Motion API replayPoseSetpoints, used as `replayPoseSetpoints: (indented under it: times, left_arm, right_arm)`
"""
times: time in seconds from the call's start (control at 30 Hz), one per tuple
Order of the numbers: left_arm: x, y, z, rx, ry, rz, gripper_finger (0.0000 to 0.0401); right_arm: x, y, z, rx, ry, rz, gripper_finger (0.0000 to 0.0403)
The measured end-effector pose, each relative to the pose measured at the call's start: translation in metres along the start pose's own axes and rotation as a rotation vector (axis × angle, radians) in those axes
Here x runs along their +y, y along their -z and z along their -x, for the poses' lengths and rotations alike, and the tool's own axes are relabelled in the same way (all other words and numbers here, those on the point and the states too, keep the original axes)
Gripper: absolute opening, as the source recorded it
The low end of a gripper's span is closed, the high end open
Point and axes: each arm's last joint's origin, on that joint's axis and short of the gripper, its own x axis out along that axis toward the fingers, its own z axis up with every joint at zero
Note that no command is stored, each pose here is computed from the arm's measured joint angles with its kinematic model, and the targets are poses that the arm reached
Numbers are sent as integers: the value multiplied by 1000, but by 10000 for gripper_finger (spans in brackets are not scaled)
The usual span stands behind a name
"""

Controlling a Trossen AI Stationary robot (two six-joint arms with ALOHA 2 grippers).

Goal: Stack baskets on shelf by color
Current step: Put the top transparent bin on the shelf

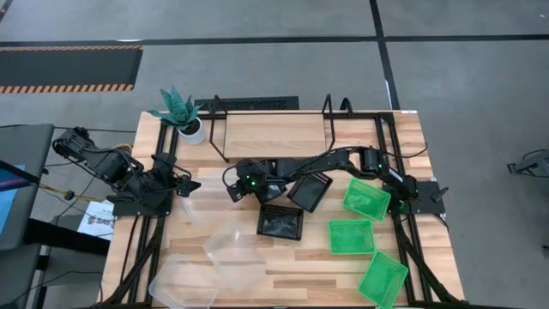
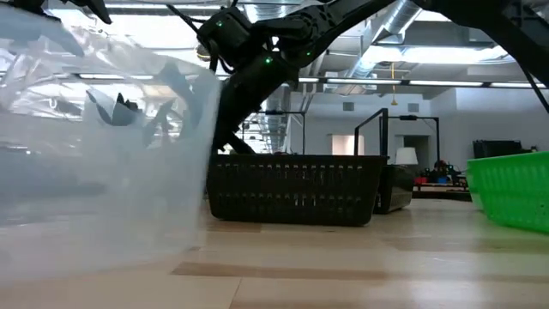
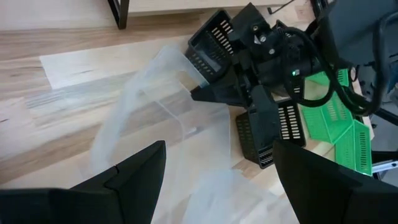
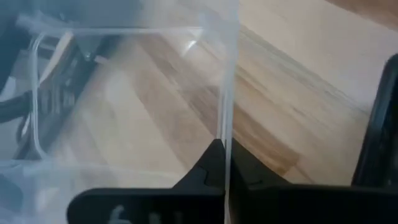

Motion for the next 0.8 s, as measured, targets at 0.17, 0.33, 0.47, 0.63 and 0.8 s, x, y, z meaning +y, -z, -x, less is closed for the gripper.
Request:
replayPoseSetpoints:
  times: [0.17, 0.33, 0.47, 0.63, 0.8]
  left_arm:
    - [0, 0, 0, -15, 2, 1, 283]
    - [-4, -5, 5, -64, 36, 14, 283]
    - [-10, -14, 18, -136, 86, -16, 283]
    - [-18, -29, 40, -224, 164, -19, 283]
    - [-24, -44, 63, -292, 228, -32, 283]
  right_arm:
    - [10, -18, 9, -41, -28, 1, 6]
    - [22, -38, 24, -36, -5, 62, 4]
    - [28, -47, 37, 4, 46, 127, 3]
    - [36, -52, 55, 82, 115, 219, 3]
    - [49, -65, 90, 191, 127, 361, 6]
